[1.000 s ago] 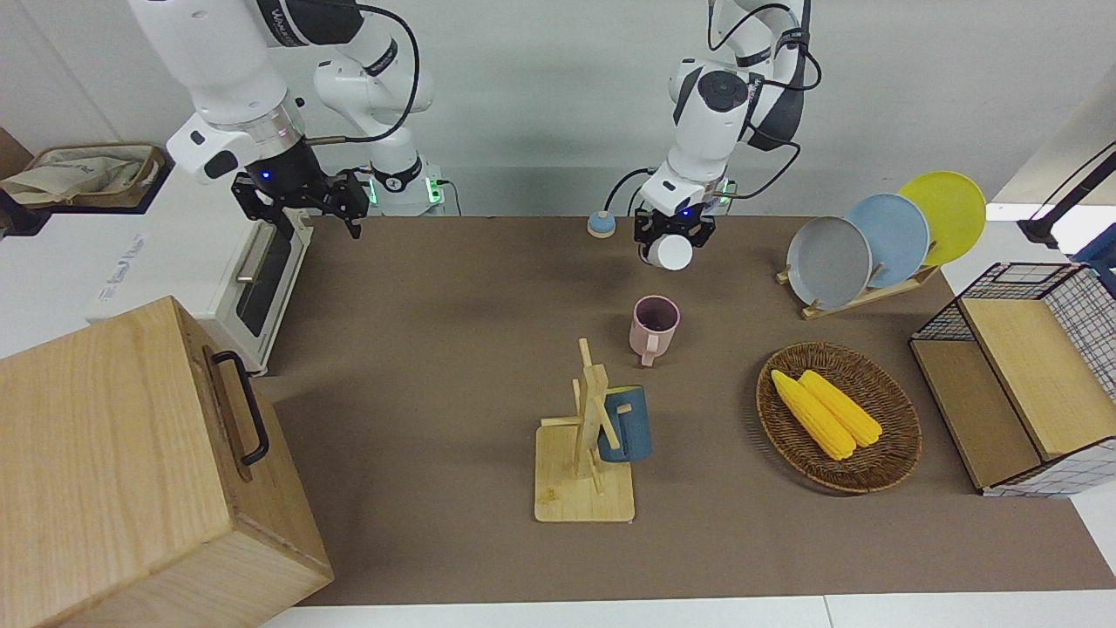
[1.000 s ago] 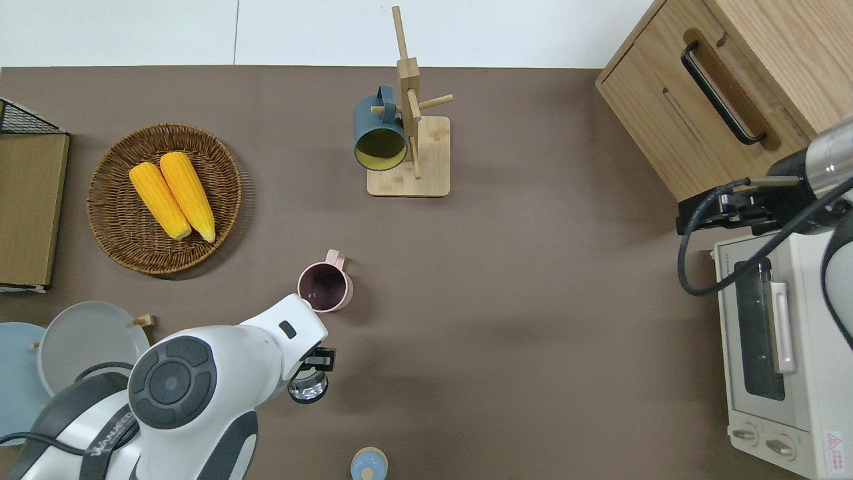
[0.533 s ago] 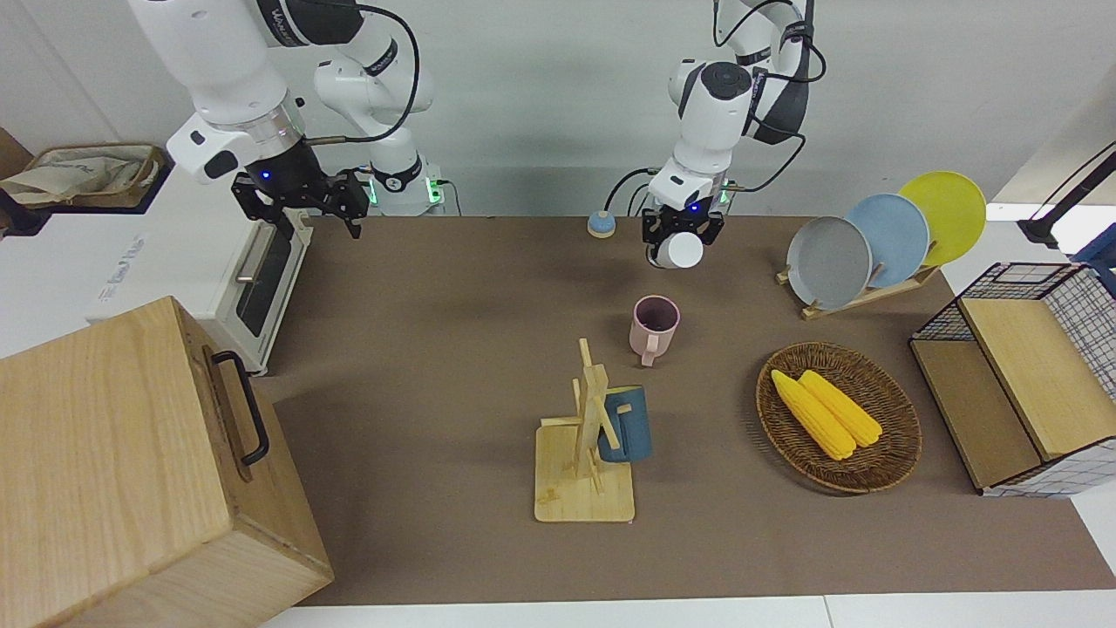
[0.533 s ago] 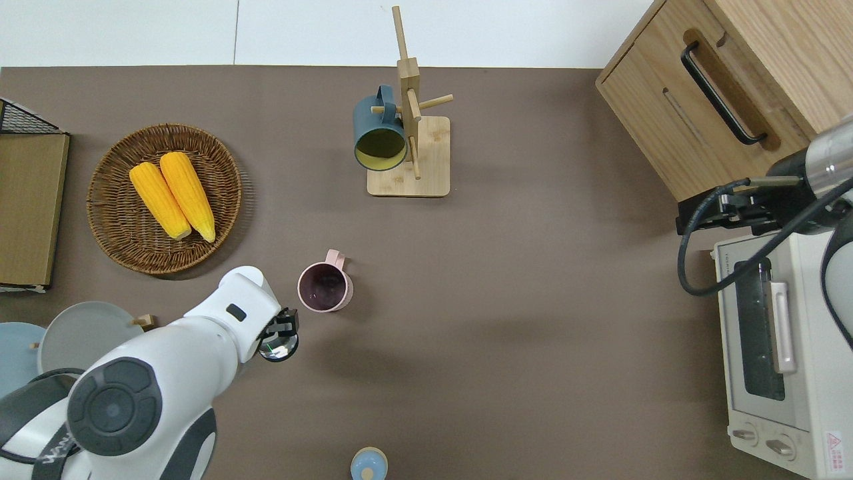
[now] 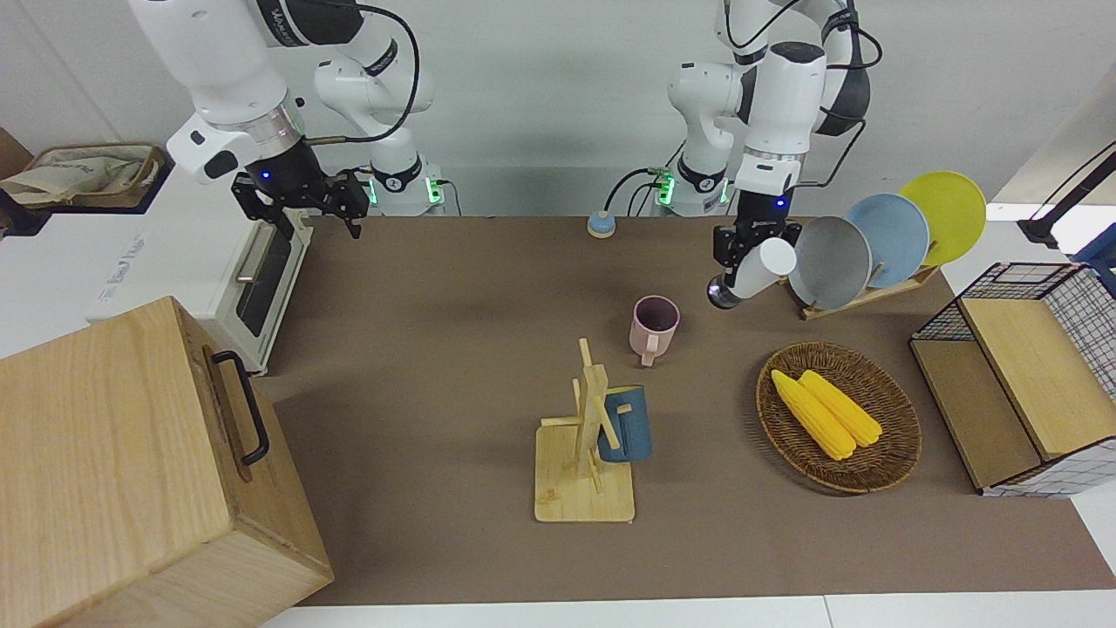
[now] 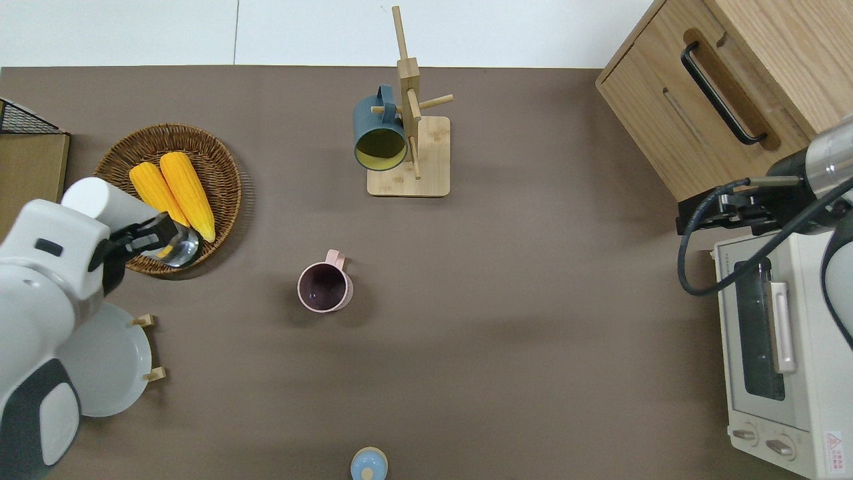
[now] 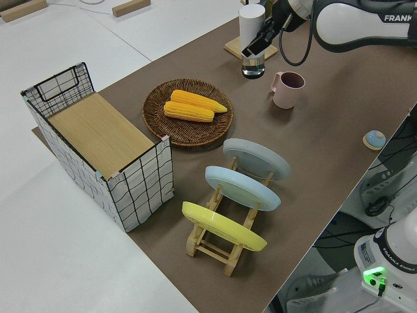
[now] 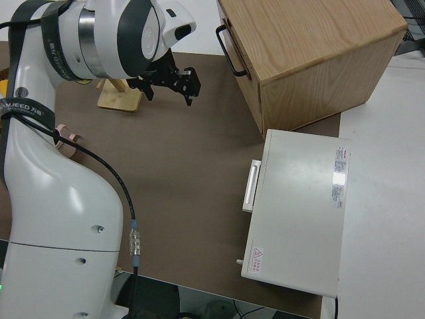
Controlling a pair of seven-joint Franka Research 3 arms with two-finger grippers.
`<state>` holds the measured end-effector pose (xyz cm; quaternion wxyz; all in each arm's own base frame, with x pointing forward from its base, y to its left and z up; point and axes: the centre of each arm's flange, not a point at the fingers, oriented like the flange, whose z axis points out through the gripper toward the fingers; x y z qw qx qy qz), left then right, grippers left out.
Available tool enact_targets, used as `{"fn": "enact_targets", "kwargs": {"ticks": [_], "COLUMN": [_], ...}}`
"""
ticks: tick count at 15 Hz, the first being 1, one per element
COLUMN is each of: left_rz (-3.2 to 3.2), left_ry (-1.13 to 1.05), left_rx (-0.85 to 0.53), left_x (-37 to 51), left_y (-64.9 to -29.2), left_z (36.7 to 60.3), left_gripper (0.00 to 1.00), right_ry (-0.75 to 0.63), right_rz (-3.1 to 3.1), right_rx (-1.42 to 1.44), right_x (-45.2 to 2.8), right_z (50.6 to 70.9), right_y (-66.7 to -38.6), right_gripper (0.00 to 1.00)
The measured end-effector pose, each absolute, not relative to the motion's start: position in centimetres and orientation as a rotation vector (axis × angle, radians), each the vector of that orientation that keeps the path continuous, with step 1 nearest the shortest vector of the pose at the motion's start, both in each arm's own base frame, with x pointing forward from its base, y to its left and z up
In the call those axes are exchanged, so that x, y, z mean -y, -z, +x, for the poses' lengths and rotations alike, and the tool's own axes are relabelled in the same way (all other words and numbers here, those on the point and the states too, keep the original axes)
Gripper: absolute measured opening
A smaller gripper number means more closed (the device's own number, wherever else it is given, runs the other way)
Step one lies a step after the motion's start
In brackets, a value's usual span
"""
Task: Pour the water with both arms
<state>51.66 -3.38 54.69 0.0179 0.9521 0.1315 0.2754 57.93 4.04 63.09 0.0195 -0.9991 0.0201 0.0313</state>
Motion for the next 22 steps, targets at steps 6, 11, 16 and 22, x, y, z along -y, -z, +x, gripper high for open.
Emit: {"fn": "enact_targets", "kwargs": {"ticks": [6, 11, 16, 22], "left_rz": [3.025, 3.01, 3.009, 2.958], "left_ry": [-1.019, -1.06, -1.076, -1.124], "left_rx": [-0.325, -0.213, -0.094, 0.015], "left_x": [-8.4, -16.9, -26.0, -32.6], "left_y": [-59.1, -60.2, -57.6, -53.5], "left_z": [58.1, 59.0, 59.2, 59.2], "left_gripper": [0.63, 0.63, 0.63, 0.63], "right_ry": [-0.097, -0.097, -0.097, -0.097], "right_rz": [-3.1, -3.1, -3.1, -3.1], "right_rx": [-0.062, -0.062, -0.062, -0.062], "right_x": [-4.0, -4.0, -4.0, -4.0], "right_z": [57.9, 57.9, 57.9, 57.9], "right_y": [-63.1, -63.1, -63.1, -63.1], "right_gripper": [0.98, 0.98, 0.98, 0.98]}}
